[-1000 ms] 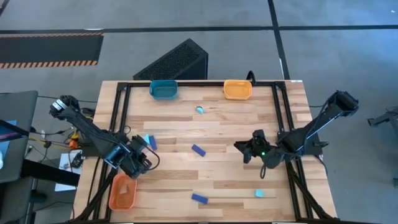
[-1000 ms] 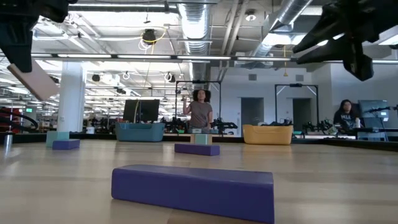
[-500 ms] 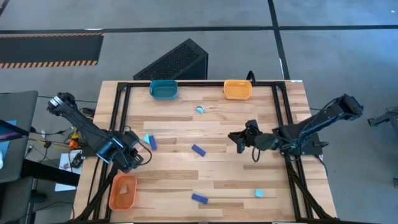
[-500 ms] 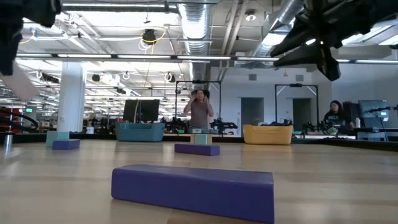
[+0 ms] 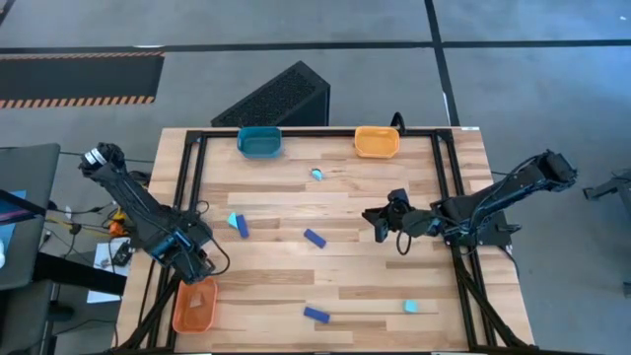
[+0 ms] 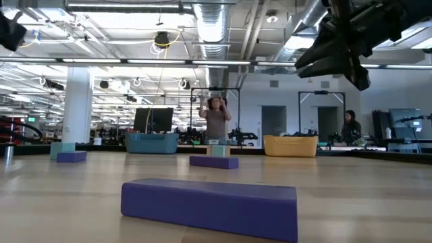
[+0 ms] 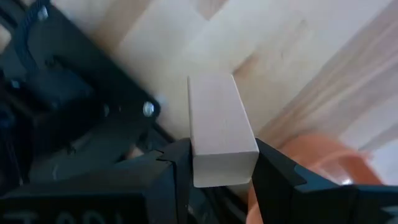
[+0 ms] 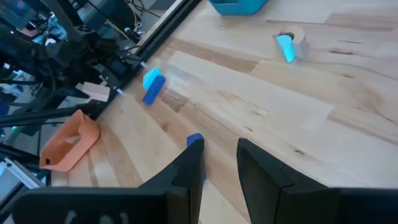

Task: Sort & place blocks by color
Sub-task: Put the bottom brown block into the orange bin

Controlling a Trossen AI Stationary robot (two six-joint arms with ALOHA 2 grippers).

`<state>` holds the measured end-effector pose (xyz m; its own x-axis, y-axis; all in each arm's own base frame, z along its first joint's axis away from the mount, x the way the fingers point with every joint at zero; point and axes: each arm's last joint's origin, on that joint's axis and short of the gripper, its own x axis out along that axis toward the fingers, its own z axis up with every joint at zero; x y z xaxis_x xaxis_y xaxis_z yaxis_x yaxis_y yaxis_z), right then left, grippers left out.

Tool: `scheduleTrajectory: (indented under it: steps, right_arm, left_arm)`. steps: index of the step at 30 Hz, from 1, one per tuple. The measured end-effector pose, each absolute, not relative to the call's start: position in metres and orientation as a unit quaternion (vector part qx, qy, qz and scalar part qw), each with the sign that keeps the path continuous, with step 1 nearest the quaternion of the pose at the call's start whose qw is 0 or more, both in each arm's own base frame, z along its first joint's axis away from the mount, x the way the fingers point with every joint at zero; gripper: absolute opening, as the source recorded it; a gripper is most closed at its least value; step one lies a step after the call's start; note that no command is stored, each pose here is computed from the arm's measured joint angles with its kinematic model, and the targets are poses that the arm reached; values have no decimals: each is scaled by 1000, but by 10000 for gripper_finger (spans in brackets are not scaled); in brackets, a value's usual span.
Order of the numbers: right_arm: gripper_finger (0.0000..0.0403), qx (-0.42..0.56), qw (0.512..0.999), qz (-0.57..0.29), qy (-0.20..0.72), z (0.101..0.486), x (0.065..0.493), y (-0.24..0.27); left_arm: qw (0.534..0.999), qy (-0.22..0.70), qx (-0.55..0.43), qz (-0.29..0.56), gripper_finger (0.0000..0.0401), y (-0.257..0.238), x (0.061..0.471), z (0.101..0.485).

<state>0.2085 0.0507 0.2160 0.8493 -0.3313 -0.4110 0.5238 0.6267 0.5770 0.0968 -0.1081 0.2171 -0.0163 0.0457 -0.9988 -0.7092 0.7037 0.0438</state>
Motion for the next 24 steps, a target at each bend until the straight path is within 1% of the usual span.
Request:
scheduleTrajectory:
  steps: [3, 8, 18, 24]
  right_arm:
    - [117, 361, 892, -236, 137, 216, 209, 51]
    - [117, 361, 892, -235, 138, 216, 209, 51]
    - [117, 366, 890, -233, 137, 216, 209, 51]
    - [117, 367, 890, -230, 140, 216, 209, 51]
  left_arm:
    - [640, 669, -264, 271, 108, -115, 92, 217]
    - [645, 669, -285, 236, 109, -130, 85, 214]
    - [626, 659, -344, 235, 109, -147, 66, 197]
    - [622, 658, -349, 242, 110, -149, 62, 197]
